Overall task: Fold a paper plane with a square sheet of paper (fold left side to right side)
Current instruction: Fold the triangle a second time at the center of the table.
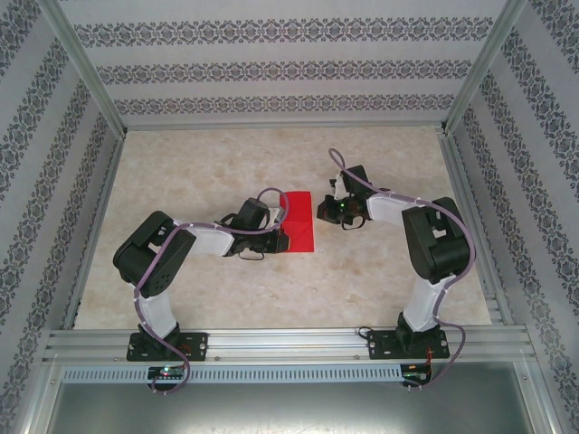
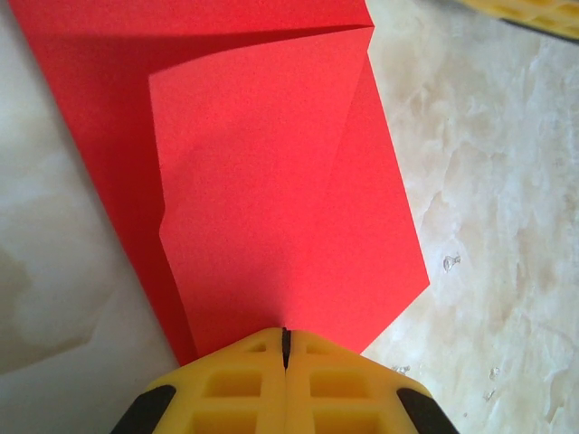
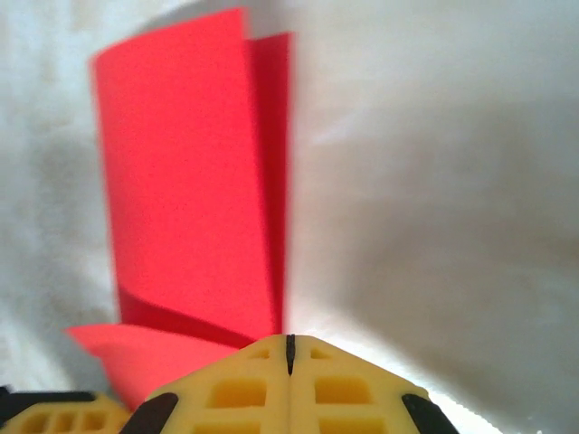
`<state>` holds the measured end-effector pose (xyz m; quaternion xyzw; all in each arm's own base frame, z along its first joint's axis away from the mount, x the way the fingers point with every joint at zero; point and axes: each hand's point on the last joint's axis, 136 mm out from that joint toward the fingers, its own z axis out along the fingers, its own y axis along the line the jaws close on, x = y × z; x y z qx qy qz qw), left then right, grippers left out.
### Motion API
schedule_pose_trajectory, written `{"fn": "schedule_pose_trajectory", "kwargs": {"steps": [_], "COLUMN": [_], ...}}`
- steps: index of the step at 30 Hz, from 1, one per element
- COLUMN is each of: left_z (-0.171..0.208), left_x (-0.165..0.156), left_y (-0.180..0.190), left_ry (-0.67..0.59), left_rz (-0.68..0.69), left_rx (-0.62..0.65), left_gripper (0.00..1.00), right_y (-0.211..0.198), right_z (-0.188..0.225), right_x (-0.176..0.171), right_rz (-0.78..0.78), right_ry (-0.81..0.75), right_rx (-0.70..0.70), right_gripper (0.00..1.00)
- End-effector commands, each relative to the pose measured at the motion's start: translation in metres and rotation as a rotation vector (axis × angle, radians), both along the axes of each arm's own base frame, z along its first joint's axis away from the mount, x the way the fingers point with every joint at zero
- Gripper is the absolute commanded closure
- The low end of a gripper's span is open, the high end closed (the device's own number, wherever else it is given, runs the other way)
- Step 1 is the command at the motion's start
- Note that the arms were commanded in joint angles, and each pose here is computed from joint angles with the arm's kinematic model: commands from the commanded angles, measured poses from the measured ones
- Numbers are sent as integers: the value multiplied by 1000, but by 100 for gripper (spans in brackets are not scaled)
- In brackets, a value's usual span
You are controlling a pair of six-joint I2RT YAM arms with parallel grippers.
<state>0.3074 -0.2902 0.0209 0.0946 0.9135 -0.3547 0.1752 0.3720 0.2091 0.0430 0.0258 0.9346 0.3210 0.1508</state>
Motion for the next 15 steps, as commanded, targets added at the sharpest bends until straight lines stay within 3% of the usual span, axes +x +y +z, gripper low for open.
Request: {"fn": "schedule_pose_trajectory", "kwargs": {"steps": [1,7,15], "left_z": [-17,-14,20], "left_x": [-13,-13,-7], "left_y": [18,16,4], "left_ry": [85,84,47], "left_rz": [27,19,0], "left_rx": [70,56,-13], "left_gripper": [100,100,96], "right_y": [26,55,43], "right_z": [10,-8,-39], "right_x": [-20,-29,-33], "right_rz": [58,85,65], "right_ry": [4,50,129], "right_rx": [61,105,13], "right_gripper": [100,100,100]}}
